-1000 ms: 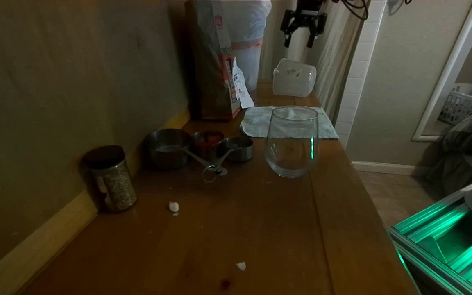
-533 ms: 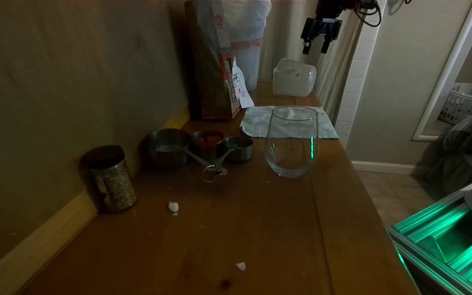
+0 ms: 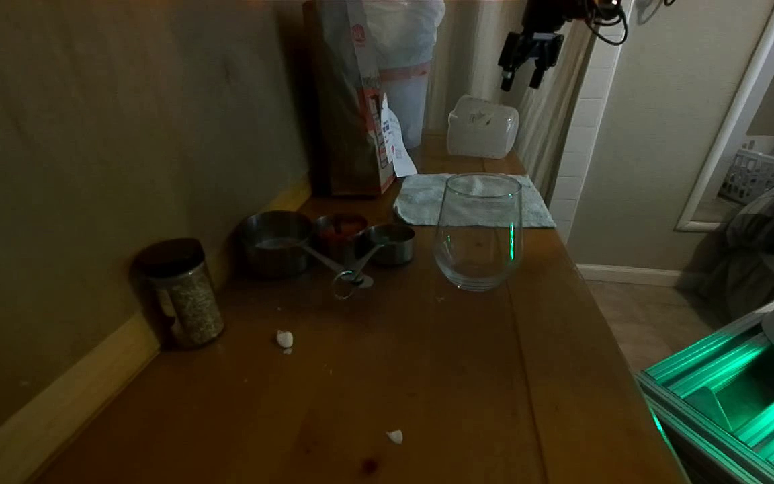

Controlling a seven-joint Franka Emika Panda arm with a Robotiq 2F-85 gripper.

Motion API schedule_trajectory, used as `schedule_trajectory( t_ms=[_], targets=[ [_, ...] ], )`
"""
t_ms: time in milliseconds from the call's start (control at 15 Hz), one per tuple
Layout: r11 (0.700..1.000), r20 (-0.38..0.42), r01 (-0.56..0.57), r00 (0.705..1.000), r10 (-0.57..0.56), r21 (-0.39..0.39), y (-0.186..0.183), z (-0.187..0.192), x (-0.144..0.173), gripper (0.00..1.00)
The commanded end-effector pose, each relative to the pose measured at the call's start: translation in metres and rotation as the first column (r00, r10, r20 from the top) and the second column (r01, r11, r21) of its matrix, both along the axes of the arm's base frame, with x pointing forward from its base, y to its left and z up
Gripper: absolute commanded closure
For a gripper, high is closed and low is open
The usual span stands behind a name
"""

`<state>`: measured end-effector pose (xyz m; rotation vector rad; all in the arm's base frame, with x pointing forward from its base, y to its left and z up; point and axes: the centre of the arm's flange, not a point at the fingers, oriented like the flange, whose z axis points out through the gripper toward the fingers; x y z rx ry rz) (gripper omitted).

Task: Turn the plastic jar over

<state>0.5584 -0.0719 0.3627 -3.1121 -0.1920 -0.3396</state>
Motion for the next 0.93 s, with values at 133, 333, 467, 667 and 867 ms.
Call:
schedule_trajectory(
  t_ms=[133,333,467,667,867],
  targets=[
    [0.999,-0.023,-0.045,0.999,0.045,-0.010,-0.042,-0.022,0.000,0.00],
    [0.997,-0.040,-0.075,0.996,0.076,0.034,-0.053,-0.036,-0.003,0.00],
    [0.993,-0.045,-0.093,0.994,0.097,0.073,-0.055,-0.047,-0.003,0.00],
    [0.986,-0.039,-0.100,0.994,0.106,0.137,-0.056,-0.058,-0.003,0.00],
    [0.977,-0.021,-0.102,0.994,0.108,0.186,-0.055,-0.064,-0.002,0.00]
  ],
)
